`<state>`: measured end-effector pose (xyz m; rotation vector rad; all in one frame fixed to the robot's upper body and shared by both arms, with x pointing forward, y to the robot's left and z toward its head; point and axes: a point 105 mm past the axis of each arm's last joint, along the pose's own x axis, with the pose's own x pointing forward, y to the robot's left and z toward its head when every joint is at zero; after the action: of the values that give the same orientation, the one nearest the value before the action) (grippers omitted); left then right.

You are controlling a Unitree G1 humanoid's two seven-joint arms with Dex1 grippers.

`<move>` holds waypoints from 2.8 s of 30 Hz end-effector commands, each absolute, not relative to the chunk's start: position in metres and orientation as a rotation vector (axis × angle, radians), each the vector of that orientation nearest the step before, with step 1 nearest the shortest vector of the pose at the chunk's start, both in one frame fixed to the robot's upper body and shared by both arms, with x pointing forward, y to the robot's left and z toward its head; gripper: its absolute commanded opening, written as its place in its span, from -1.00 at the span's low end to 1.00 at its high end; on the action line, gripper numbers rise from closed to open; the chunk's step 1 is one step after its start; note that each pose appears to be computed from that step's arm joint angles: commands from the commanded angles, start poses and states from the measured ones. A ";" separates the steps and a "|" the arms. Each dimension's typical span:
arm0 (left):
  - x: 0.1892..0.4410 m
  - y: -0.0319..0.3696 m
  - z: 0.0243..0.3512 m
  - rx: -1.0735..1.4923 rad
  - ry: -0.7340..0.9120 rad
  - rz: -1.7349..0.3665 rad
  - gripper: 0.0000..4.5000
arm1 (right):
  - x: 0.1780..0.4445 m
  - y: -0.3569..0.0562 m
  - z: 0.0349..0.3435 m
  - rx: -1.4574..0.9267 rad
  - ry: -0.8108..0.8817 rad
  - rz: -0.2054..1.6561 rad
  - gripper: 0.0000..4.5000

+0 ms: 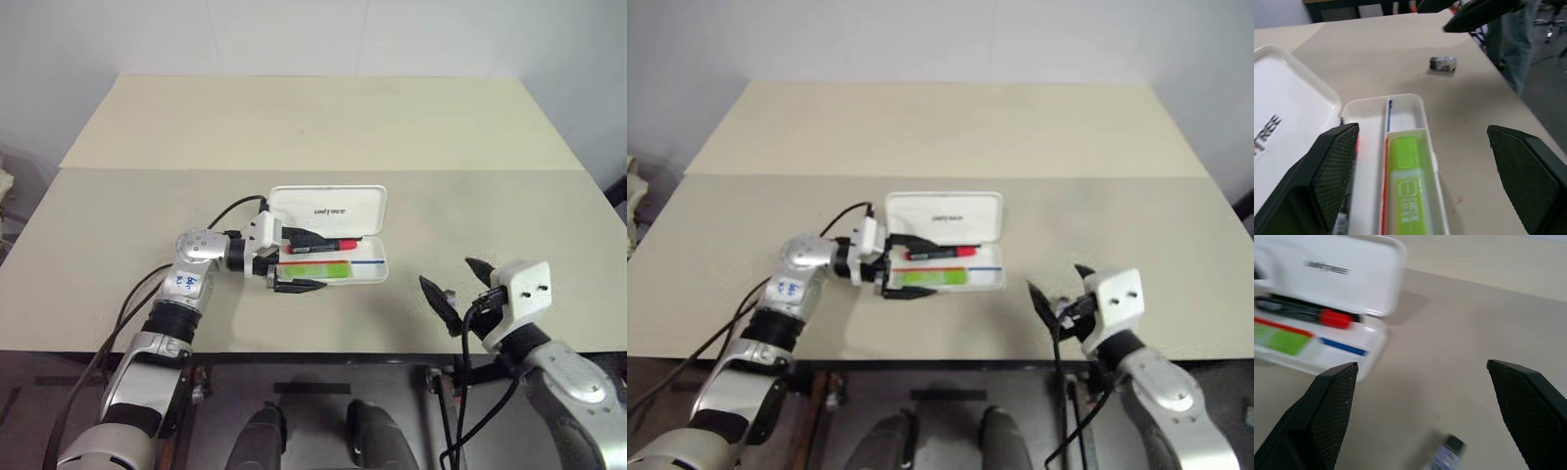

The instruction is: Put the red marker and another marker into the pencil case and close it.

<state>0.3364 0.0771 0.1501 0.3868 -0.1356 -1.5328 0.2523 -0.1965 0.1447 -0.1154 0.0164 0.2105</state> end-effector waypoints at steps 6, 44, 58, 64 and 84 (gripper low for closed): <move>0.337 0.085 0.172 0.391 -0.204 -1.525 0.99 | 0.250 -0.196 0.114 -0.079 0.088 0.096 0.98; 0.336 0.090 0.185 0.407 -0.247 -1.469 1.00 | 0.312 -0.149 0.171 -0.455 -0.068 0.919 -0.83; 0.328 0.111 0.185 0.429 -0.231 -1.379 1.00 | 0.345 -0.124 0.155 -0.587 -0.030 1.255 -0.83; 0.326 0.113 0.184 0.424 -0.225 -1.360 1.00 | 0.349 -0.116 0.152 -0.576 -0.039 1.279 -0.83; 0.331 0.106 0.190 0.424 -0.241 -1.359 1.00 | 0.356 -0.107 0.181 -0.660 -0.148 1.286 1.00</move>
<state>0.3295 0.1066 0.1768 0.4177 -0.1887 -1.3698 0.3576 -0.1085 0.1550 -0.6377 -0.0438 1.3041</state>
